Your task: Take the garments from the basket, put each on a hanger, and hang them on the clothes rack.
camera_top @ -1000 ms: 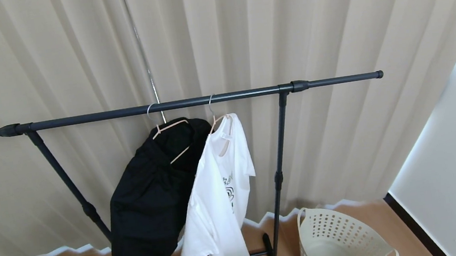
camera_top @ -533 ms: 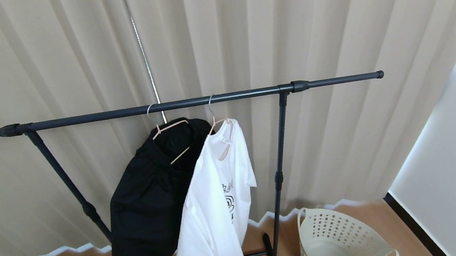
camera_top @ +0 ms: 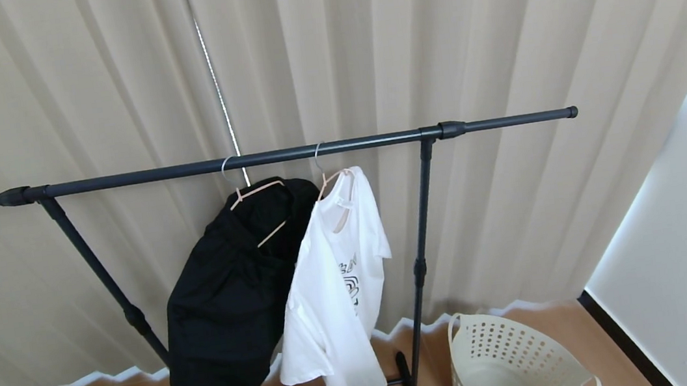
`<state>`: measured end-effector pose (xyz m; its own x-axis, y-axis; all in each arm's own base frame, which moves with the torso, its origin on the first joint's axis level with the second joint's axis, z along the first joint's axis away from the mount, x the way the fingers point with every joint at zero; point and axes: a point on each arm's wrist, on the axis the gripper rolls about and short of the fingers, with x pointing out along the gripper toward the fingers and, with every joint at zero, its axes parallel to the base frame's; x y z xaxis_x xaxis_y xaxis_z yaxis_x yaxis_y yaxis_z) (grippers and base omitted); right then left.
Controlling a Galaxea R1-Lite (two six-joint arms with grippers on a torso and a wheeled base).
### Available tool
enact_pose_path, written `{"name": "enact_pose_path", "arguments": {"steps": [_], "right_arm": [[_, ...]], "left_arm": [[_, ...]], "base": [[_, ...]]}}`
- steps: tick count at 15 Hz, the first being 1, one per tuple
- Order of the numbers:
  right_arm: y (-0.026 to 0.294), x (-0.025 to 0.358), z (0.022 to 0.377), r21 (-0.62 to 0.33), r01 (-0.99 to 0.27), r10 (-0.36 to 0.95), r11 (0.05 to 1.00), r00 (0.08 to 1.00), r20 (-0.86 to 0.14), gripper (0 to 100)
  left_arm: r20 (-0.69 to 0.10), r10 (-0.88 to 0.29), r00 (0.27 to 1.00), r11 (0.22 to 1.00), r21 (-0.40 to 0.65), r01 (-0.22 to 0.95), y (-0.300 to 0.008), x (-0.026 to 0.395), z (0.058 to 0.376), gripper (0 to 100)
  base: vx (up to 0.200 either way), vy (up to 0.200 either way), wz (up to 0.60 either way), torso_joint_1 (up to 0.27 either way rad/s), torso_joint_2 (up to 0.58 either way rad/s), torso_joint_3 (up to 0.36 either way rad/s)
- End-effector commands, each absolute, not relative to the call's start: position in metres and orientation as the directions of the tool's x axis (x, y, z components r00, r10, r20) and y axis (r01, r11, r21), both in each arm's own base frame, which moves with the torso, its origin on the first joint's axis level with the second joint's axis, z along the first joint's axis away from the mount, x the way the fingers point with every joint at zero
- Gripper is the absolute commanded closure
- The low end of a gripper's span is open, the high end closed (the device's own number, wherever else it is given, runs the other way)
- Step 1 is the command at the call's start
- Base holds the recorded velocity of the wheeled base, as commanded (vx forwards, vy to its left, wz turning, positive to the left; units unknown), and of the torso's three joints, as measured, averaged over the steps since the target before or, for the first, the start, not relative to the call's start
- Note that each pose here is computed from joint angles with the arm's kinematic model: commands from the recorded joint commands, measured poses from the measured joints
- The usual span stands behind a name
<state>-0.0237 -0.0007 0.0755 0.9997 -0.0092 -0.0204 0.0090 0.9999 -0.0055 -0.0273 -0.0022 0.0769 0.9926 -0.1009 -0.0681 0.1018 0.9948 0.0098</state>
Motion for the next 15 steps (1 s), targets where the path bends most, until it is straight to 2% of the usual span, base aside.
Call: {"name": "enact_pose_path", "arguments": {"steps": [1, 15], "right_arm": [[-0.0007, -0.0238, 0.0756, -0.005, 0.009, -0.009, 1.000, 1.000, -0.020, 0], [-0.0011, -0.0234, 0.0751, -0.005, 0.029, -0.029, 1.000, 0.999, -0.017, 0]], "left_arm": [[-0.070, -0.101, 0.992, 0.995, 0.010, 0.102, -0.0022, -0.0272, 0.0770, 0], [-0.070, -0.101, 0.992, 0.995, 0.010, 0.102, -0.0022, -0.0272, 0.0770, 0]], "base": [[0.000, 0.000, 0.00, 0.000, 0.00, 0.000], [0.000, 0.000, 0.00, 0.000, 0.00, 0.000]]}}
